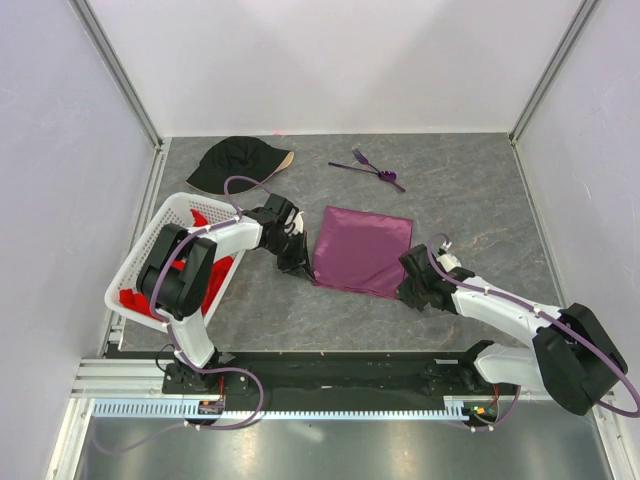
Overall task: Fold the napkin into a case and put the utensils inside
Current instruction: Smooth out the square-folded napkin at the center of the board.
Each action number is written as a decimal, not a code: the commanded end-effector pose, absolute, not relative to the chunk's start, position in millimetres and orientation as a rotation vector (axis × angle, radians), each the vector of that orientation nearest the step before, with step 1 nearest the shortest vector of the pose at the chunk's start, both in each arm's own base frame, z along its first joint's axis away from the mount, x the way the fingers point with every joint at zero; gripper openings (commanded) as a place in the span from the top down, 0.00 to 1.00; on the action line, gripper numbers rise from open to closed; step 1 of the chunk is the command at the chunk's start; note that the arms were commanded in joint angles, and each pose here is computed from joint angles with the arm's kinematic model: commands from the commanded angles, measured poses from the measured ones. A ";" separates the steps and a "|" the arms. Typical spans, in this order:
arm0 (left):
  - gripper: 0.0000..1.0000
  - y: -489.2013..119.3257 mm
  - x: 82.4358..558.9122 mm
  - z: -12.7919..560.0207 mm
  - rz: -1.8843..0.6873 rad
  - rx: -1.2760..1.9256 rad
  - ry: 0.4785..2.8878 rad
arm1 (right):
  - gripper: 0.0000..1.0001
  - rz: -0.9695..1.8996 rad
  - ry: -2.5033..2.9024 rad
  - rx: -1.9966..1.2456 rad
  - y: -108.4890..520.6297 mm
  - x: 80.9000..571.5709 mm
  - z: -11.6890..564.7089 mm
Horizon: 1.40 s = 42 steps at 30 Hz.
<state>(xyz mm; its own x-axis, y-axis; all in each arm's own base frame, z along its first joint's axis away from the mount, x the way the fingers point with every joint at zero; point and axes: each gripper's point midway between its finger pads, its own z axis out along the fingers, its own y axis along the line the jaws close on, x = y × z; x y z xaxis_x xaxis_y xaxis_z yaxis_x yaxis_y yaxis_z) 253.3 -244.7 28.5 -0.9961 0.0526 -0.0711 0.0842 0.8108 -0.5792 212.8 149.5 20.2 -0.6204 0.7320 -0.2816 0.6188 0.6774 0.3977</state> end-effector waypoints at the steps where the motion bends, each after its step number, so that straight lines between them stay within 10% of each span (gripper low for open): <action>1: 0.96 -252.1 254.9 43.3 -0.998 0.140 2.886 | 0.92 0.386 2.437 1.059 152.3 222.2 28.7; 42: 0.97 -270.6 243.5 53.6 -1.060 0.104 2.880 | 1.00 0.303 2.452 0.738 132.6 234.0 64.1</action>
<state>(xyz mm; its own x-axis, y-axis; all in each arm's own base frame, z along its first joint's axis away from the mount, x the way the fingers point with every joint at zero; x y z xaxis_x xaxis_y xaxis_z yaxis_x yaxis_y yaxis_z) 241.0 -258.0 46.5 -0.9953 0.0539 -0.0810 0.0920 0.7916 -0.6041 223.8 131.6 51.2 -0.7002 0.5862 -0.4075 0.4732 0.8085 0.3499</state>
